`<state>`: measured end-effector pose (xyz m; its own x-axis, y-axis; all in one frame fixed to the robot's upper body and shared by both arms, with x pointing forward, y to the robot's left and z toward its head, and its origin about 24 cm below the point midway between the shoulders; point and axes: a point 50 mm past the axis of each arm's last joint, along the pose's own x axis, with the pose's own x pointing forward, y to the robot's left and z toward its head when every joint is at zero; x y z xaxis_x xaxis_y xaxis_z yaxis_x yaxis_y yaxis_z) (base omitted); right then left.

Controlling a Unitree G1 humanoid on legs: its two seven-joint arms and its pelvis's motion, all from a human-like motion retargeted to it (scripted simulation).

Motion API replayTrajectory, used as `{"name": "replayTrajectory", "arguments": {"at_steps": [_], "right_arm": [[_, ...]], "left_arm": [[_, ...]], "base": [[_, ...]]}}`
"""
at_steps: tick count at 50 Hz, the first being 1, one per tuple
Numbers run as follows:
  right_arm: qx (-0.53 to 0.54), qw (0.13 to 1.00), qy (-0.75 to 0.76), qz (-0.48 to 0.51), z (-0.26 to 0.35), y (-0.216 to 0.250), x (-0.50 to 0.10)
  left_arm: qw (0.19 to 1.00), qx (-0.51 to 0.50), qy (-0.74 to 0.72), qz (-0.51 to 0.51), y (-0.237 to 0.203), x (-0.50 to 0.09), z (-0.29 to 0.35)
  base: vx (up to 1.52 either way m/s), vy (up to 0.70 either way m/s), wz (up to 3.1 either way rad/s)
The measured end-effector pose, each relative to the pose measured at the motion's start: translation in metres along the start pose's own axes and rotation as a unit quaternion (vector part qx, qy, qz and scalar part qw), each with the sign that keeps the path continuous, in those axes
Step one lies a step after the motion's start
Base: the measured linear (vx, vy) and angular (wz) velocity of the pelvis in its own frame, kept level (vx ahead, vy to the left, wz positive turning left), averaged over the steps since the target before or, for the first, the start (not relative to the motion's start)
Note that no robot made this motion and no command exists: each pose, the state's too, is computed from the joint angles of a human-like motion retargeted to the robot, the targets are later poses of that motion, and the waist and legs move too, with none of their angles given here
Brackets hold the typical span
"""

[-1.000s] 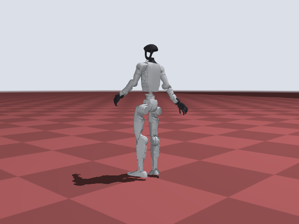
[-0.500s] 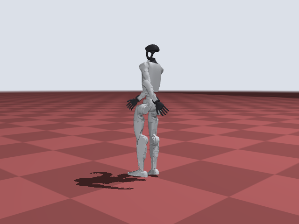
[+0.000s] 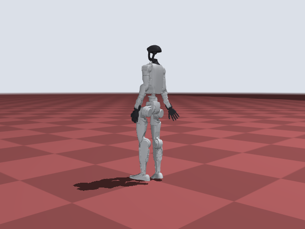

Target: Upper body actions

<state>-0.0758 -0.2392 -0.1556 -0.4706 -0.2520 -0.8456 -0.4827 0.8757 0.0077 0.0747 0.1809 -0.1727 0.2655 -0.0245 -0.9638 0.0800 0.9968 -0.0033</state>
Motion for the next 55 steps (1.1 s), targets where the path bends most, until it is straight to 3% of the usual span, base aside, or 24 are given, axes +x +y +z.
{"name": "replayTrajectory", "arguments": {"at_steps": [5,13,22,30,42,55], "right_arm": [[0.092,0.995,-0.025,-0.007,-0.015,0.007,0.007],[0.19,0.978,-0.082,-0.007,0.012,0.002,0.0],[0.068,0.97,-0.23,-0.034,0.081,-0.003,-0.024],[-0.072,0.956,-0.268,-0.098,0.098,-0.015,-0.035],[0.046,0.971,-0.222,-0.08,0.072,-0.022,-0.023],[0.07,0.98,-0.16,-0.094,0.048,-0.029,-0.016]], "left_arm": [[0.998,0.034,-0.041,0.027,0.012,-0.002,0.021],[0.998,-0.011,0.059,0.009,0.008,-0.004,-0.032],[0.972,-0.113,0.208,-0.017,-0.006,-0.023,-0.107],[0.959,-0.139,0.248,0.006,0.001,-0.034,-0.13],[0.971,-0.106,0.213,0.017,0.003,-0.028,-0.119],[0.977,-0.067,0.202,0.016,0.002,-0.028,-0.119]], "base": [[0.01,0.01,-0.41],[-0.01,0.01,-0.63],[-0.07,-0.13,-0.17],[-0.07,-0.21,0.39],[-0.12,-0.16,0.25],[-0.11,-0.05,-0.3]]}}
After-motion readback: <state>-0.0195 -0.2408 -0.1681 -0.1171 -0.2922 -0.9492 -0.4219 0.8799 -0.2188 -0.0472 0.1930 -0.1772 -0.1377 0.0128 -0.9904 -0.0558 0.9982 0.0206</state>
